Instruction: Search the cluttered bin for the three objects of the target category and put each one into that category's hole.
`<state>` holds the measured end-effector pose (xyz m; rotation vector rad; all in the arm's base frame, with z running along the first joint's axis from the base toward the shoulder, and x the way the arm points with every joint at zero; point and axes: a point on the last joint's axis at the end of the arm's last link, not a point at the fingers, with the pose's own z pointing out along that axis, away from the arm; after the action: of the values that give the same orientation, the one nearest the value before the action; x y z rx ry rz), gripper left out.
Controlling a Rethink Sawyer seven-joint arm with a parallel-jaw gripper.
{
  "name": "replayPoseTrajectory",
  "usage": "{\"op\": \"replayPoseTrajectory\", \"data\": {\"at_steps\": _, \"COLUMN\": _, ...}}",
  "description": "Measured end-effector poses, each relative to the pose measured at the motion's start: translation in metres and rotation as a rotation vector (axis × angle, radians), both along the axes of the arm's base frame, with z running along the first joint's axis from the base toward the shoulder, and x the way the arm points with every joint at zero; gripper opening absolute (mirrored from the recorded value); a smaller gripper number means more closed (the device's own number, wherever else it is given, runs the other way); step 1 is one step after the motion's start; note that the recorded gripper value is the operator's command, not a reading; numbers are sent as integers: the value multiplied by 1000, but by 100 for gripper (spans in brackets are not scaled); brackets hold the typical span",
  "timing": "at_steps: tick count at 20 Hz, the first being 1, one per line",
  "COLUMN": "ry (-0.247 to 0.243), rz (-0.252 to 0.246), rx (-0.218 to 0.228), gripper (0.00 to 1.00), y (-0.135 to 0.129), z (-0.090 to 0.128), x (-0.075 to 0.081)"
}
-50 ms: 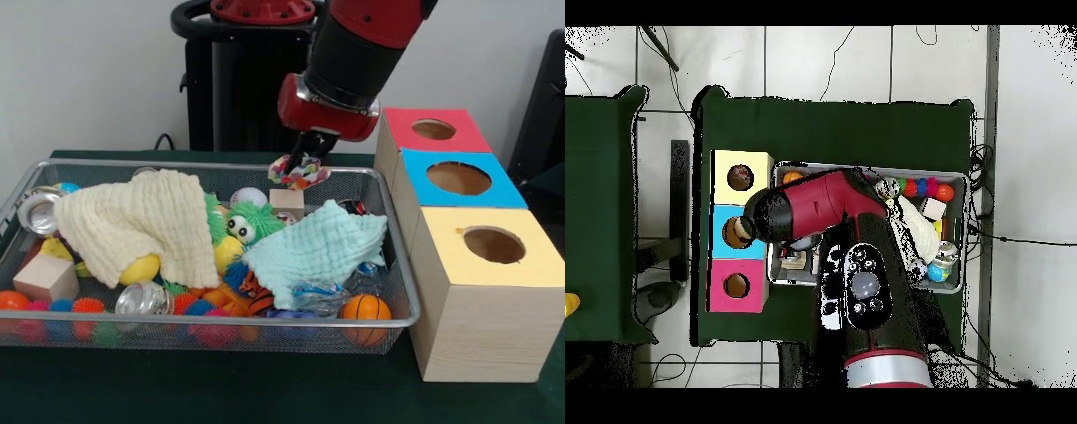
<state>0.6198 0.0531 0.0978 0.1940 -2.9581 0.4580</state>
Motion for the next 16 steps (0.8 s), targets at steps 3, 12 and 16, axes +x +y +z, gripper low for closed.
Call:
{"op": "replayPoseTrajectory", "data": {"at_steps": 3, "ry": 9, "rz": -42, "rx": -13, "gripper": 0, "y": 5, "z": -3, "x": -12}}
{"op": "replayPoseTrajectory", "data": {"at_steps": 12, "ry": 11, "rz": -124, "rx": -30, "gripper": 0, "y": 18, "z": 1, "x": -25}}
{"op": "replayPoseTrajectory", "data": {"at_steps": 16, "ry": -15, "rz": -190, "rx": 8, "gripper": 0, "y": 40, "z": 1, "x": -23}}
